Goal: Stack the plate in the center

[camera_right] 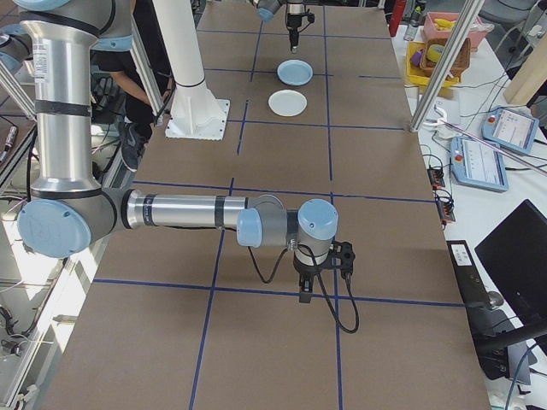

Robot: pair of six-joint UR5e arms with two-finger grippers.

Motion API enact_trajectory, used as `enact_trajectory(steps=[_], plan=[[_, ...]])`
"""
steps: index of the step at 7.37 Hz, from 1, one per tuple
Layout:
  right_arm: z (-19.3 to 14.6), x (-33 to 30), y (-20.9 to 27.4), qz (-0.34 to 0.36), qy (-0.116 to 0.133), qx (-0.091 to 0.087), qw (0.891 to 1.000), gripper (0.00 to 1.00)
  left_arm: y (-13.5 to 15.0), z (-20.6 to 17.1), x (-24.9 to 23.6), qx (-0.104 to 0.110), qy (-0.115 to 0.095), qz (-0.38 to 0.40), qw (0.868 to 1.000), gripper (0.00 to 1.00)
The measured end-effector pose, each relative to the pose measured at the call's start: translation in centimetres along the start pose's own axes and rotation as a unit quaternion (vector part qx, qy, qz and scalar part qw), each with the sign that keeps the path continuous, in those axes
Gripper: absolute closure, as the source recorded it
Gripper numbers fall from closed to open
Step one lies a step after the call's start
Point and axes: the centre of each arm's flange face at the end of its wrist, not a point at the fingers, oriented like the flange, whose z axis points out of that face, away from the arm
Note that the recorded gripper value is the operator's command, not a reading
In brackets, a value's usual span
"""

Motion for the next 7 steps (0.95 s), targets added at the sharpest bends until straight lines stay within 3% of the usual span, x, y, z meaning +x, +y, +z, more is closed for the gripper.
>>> enact_trajectory(steps=[3,5,7], plan=[[0.0,0.0,0.0,0.0,0.0,0.0,1.0,0.0,-0.4,-1.1,6.9,-0.013,0.001,-0.003,1.0,0.0],[0.0,0.0,0.0,0.0,-0.001,0.0,1.0,0.0,0.3,1.2,12.0,-0.011,-0.011,-0.01,1.0,0.0],[0.0,0.0,0.0,0.0,-0.001,0.0,1.0,0.0,2.6,4.7,16.3,-0.022,-0.016,-0.027,0.999,0.0]])
